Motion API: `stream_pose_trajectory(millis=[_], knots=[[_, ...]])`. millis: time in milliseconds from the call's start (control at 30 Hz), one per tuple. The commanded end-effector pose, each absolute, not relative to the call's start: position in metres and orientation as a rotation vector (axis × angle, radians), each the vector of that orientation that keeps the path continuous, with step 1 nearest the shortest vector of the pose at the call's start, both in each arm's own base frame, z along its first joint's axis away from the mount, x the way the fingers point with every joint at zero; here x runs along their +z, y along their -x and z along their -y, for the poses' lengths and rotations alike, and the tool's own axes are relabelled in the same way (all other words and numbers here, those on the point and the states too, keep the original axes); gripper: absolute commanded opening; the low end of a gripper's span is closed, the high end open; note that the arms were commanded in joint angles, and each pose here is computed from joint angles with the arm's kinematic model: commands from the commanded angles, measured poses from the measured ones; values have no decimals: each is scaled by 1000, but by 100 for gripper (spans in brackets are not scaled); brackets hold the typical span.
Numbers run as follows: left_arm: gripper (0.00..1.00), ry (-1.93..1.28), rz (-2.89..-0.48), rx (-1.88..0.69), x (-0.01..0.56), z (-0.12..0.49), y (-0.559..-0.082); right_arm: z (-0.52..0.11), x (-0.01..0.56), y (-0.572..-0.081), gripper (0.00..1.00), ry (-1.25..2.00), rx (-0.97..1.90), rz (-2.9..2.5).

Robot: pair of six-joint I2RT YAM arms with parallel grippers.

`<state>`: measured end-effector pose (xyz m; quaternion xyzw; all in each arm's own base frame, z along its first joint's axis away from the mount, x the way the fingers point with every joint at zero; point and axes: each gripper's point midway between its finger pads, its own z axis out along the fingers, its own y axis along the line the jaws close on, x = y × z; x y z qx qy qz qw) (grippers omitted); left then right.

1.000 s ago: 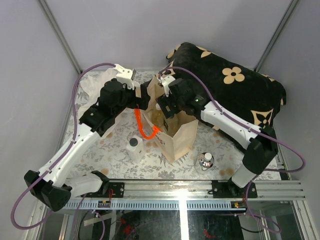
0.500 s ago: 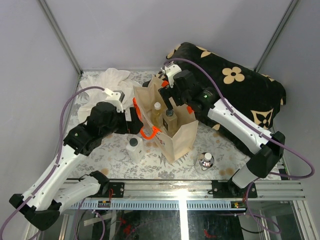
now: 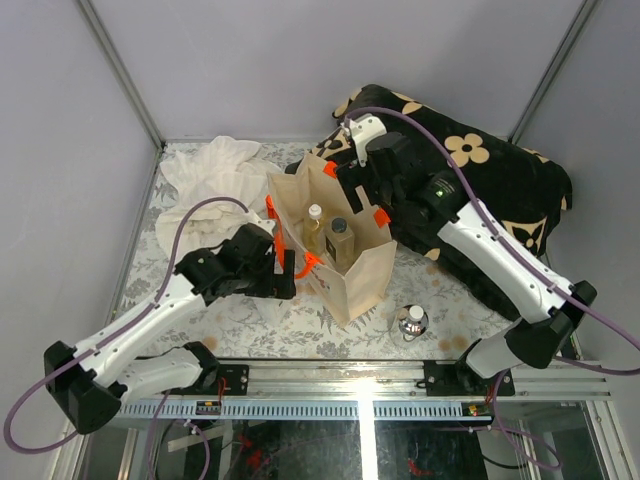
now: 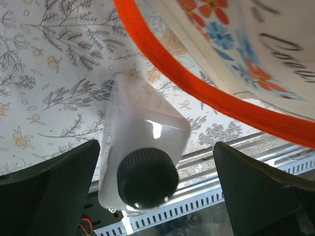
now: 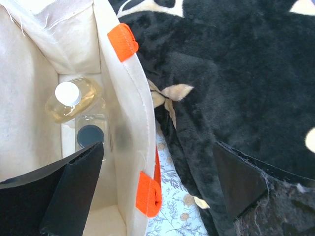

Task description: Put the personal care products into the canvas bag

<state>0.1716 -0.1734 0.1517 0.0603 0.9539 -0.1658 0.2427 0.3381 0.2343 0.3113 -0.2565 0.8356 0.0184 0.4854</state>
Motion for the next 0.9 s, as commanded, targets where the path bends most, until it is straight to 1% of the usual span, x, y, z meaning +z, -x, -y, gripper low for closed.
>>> stream_pose_trajectory(millis=[0, 67, 100, 133, 167, 200, 267, 400, 433, 600, 733, 867], knots=[[100, -140, -2684, -358, 128, 165, -167, -215, 339, -332, 99, 557, 3, -1984], [100, -146, -2701, -345, 121, 164, -165, -212, 337, -330, 99, 556, -12, -1989], [98, -146, -2707, -348, 118, 164, -164, -210, 337, -330, 99, 554, -18, -1989], [94, -144, -2708, -356, 117, 165, -164, -208, 337, -329, 100, 550, -24, -1989], [88, -142, -2709, -369, 116, 167, -164, -207, 337, -329, 100, 549, -28, -1990], [78, -136, -2708, -372, 115, 167, -164, -206, 336, -328, 99, 547, -30, -1990], [51, -121, -2704, -371, 114, 167, -164, -205, 336, -328, 100, 547, -34, -1990], [3, -92, -2667, -348, 124, 162, -169, -203, 334, -327, 99, 545, -37, -1993], [0, -84, -2656, -344, 127, 161, -170, -203, 333, -326, 100, 544, -37, -1994], [0, -75, -2538, -386, 174, 159, -178, -203, 334, -325, 100, 542, -31, -1993], [0, 8, -2339, -353, 247, 138, -192, -203, 326, -323, 99, 541, -24, -2009], [0, 106, -2094, -394, 321, 116, -199, -203, 320, -323, 100, 547, -27, -2022]])
